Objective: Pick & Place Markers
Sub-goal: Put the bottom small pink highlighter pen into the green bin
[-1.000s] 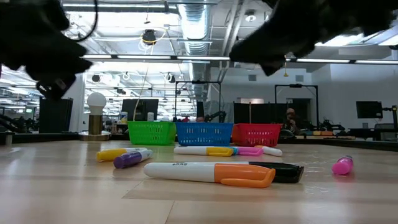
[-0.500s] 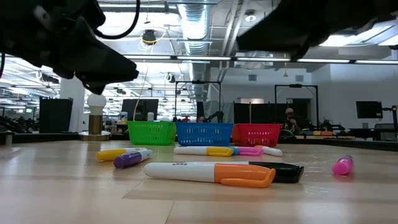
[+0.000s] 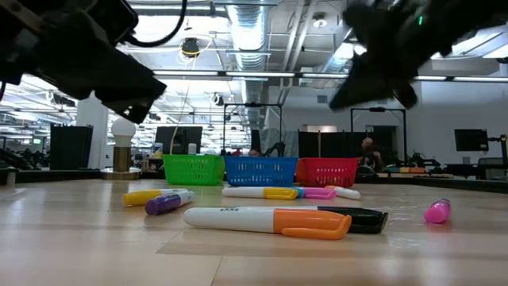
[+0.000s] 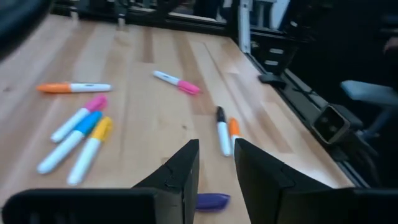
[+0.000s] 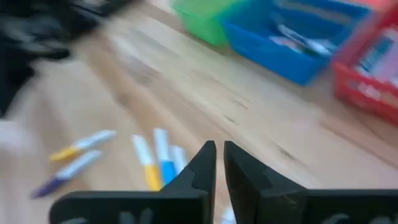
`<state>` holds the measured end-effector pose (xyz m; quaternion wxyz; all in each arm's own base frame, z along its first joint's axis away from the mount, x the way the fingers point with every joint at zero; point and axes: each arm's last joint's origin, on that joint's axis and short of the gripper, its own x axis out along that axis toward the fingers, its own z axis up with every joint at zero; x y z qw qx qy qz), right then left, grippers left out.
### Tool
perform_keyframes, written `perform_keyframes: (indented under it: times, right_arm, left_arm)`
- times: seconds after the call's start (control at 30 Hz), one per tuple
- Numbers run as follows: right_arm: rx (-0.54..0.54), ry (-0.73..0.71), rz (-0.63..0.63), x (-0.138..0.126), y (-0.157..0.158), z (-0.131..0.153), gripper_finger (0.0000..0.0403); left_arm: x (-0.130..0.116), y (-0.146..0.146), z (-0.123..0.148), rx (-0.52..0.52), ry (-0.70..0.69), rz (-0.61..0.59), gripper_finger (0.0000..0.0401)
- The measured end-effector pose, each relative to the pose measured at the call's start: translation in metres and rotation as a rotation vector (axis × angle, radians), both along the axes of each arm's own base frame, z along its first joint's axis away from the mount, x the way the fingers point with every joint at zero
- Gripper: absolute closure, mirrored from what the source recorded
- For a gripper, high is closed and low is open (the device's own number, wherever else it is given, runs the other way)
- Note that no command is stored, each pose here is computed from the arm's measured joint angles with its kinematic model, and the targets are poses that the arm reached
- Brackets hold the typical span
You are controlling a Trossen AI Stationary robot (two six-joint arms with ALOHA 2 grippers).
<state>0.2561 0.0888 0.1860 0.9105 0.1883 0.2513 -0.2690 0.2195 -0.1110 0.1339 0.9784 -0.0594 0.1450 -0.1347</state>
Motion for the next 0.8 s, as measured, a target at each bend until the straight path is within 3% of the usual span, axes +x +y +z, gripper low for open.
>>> perform_keyframes:
  times: [0.23,0.43,0.53,0.8]
  right_arm:
    - [0.033,0.079,-0.064,0.004,-0.009,-0.018,0.0397]
    - [0.102,0.132,0.080,0.005,-0.004,-0.019,0.0367]
    - [0.083,0.168,0.257,0.006,0.007,-0.016,0.0343]
    - [-0.104,0.268,0.973,0.002,0.048,0.002,0.0320]
  left_arm:
    - [0.002,0.005,0.000,0.002,0.000,0.024,0.0300]
    - [0.001,0.002,0.000,0.001,0.002,0.010,0.0300]
    - [0.001,0.002,0.000,0.001,0.002,0.008,0.0300]
    - [0.002,0.003,0.000,0.010,-0.002,0.014,0.0300]
